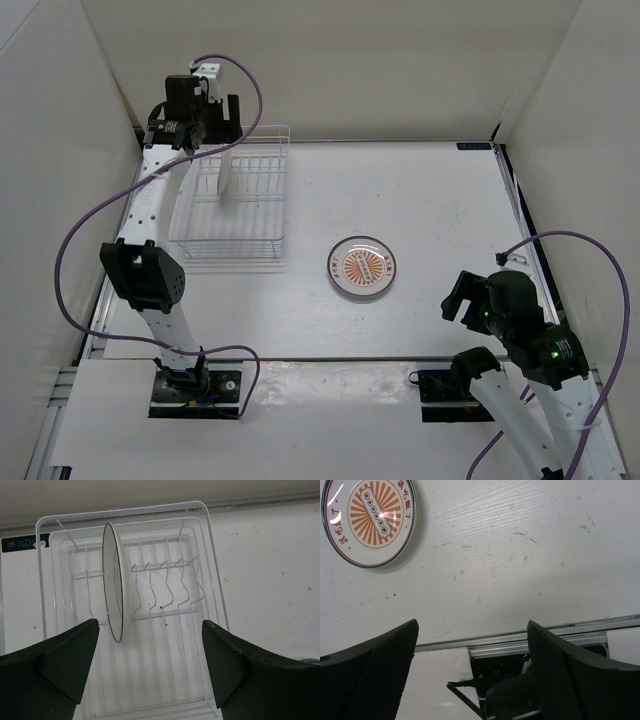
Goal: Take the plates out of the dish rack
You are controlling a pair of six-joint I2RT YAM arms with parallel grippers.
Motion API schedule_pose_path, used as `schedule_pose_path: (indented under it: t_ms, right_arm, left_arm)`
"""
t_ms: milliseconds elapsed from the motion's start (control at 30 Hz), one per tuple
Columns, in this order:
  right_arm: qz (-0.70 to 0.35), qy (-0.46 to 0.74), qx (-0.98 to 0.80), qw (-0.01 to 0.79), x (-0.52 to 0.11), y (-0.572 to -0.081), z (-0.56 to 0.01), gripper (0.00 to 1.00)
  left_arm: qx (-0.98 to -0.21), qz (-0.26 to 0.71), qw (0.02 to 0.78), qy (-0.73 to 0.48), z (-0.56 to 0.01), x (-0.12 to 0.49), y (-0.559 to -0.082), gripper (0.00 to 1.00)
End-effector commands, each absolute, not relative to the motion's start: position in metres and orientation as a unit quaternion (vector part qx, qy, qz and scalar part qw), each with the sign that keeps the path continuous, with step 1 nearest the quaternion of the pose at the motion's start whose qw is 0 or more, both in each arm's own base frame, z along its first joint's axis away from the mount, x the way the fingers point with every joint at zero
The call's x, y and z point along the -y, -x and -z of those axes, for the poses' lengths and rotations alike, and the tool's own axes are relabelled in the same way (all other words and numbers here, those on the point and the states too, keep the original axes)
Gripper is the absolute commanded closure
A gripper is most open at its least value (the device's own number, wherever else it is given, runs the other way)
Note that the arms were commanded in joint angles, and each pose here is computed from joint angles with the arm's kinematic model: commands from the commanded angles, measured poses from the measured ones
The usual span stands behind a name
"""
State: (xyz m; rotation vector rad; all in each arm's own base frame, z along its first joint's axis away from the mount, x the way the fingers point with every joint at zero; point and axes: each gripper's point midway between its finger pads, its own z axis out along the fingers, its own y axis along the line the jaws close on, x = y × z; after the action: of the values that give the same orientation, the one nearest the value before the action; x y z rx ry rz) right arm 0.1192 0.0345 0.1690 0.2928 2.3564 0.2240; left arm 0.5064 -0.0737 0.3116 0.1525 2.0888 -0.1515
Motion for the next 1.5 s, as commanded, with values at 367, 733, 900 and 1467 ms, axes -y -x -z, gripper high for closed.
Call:
schedule_pose_path:
  t_ms: [367, 733, 900, 1467]
  right_arm:
    - [-0.084, -0.106, -0.916, 0.377, -0.035, -0.126, -0.172, 0.1]
    - [-0.086, -0.099, -0.919, 0.371, -0.037, -0.126, -0.171, 0.1]
    - [-0.088, -0.095, -0.921, 0.368, -0.039, -0.126, -0.17, 0.1]
    - [-0.097, -0.075, -0.931, 0.344, -0.047, -0.127, -0.163, 0.1]
  left_arm:
    - [-0.876, 0.113, 0.468, -0.01, -0.248, 0.056, -0.562, 0.13]
    - [-0.89, 0.099, 0.444, -0.023, -0.211, 0.052, -0.562, 0.6]
    - [-0.888, 0.094, 0.448, -0.032, -0.209, 0.052, -0.564, 0.76]
    - [-0.835, 0.032, 0.546, -0.061, -0.307, 0.033, -0.541, 1.0]
